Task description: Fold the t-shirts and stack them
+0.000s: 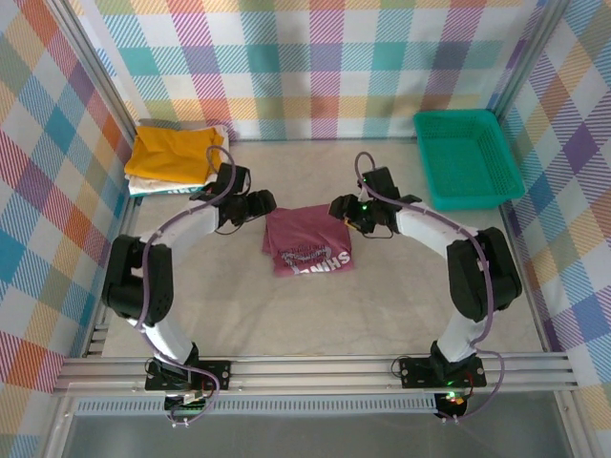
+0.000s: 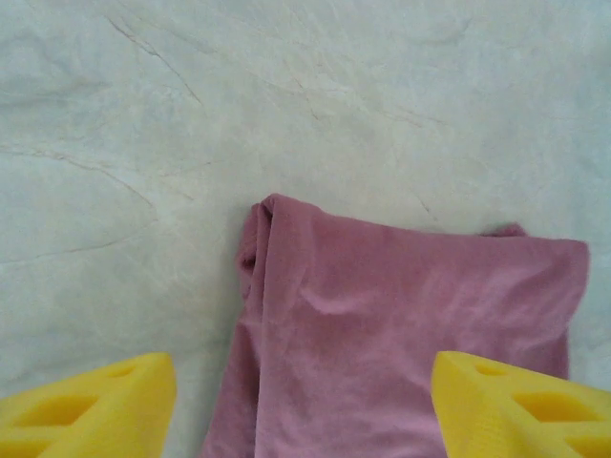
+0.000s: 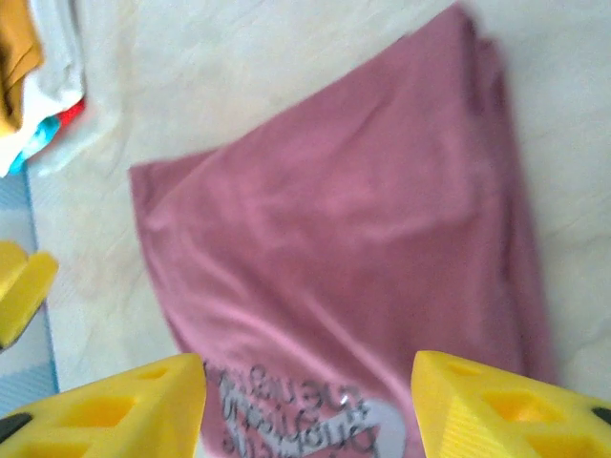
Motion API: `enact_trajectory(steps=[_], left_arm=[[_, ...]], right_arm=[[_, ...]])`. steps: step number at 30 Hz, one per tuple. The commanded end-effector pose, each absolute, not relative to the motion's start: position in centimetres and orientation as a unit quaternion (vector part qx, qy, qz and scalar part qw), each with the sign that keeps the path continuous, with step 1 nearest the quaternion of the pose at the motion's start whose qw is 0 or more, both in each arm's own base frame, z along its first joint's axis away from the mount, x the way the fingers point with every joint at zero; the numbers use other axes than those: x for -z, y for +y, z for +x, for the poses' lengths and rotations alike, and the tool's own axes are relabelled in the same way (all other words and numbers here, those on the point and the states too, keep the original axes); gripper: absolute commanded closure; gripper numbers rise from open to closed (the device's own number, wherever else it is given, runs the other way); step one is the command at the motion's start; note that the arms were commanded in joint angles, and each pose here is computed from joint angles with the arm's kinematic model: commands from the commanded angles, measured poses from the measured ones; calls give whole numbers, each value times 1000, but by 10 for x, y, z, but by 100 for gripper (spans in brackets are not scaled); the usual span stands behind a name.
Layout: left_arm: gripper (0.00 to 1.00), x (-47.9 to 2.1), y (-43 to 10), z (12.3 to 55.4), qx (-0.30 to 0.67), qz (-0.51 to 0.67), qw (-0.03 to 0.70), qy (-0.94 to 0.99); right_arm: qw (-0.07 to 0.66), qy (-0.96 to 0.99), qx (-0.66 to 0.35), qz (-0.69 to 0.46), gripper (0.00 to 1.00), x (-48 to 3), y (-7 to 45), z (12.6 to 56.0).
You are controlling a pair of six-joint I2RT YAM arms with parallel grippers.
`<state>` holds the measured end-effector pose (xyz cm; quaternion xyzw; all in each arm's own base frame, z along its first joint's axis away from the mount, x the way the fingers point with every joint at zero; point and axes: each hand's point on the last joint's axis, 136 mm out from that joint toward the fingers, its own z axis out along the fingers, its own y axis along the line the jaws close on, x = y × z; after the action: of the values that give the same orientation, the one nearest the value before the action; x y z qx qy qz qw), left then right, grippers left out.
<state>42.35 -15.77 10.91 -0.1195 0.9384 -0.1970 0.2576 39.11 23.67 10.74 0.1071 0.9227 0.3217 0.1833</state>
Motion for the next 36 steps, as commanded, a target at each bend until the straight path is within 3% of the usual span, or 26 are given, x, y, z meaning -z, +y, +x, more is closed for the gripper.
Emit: enact_trajectory(steps=[1,9,21,36], left_arm=[[22,-71,-159,403,169,-99,181,964],[20,-43,-178,397,173,-81,149,970],[29,-32,-239,376,226,-55,127,964],[30,-58,-177,373,124,-118,151,974]], right_arm=[[153,941,-279,117,39,-75,223,395],[134,940,-292,117,39,-54,230,395],[110,934,-315,128,40,-29,238,392],[117,928,-327,132,40,-36,235,394]])
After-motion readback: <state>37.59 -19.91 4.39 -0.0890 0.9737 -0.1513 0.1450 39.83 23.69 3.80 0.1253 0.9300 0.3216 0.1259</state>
